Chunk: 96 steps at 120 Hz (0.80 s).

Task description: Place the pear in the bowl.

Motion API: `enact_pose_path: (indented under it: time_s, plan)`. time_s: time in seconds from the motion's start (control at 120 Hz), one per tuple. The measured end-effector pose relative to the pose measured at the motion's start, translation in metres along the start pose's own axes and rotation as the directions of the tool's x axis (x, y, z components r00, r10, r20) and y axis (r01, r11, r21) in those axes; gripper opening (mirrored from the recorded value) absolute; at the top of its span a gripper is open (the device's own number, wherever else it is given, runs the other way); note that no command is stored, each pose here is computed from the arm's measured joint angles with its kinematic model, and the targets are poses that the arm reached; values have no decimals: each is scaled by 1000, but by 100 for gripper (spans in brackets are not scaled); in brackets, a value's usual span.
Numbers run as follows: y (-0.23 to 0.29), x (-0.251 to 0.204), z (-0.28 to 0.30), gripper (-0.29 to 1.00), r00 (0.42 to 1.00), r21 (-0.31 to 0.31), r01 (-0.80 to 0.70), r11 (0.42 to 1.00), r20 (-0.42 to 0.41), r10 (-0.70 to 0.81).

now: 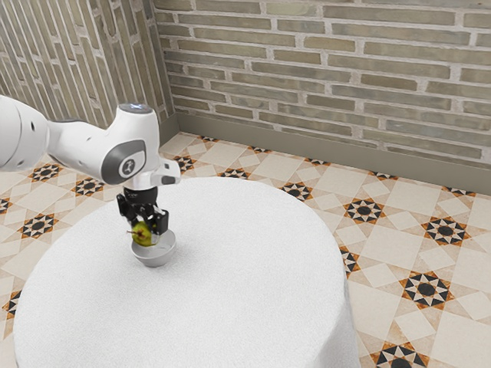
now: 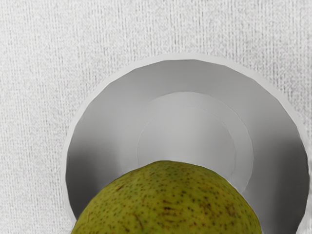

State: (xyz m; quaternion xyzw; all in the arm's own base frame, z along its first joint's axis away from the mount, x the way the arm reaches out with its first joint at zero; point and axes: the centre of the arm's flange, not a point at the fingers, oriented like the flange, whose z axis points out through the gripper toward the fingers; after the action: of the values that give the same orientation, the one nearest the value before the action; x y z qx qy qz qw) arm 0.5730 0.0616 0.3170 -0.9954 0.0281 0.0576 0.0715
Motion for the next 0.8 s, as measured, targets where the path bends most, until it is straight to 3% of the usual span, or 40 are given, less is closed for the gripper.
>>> enact_pose_path:
  time_s: [0.142, 0.4, 0.467, 0.6, 0.675, 0.8]
  plan:
    - [2, 0, 0, 52, 1000, -29, -23, 999, 1, 23]
    - [6, 2, -14, 65, 997, -37, -79, 996, -22, 78]
    - [15, 6, -68, 67, 989, -28, -104, 994, -105, 101]
    - [57, -12, -255, 68, 937, -60, -177, 982, -317, 150]
    - [88, -32, -300, 69, 927, -92, -240, 966, -318, 200]
    - [136, -51, -309, 69, 921, -113, -335, 936, -252, 299]
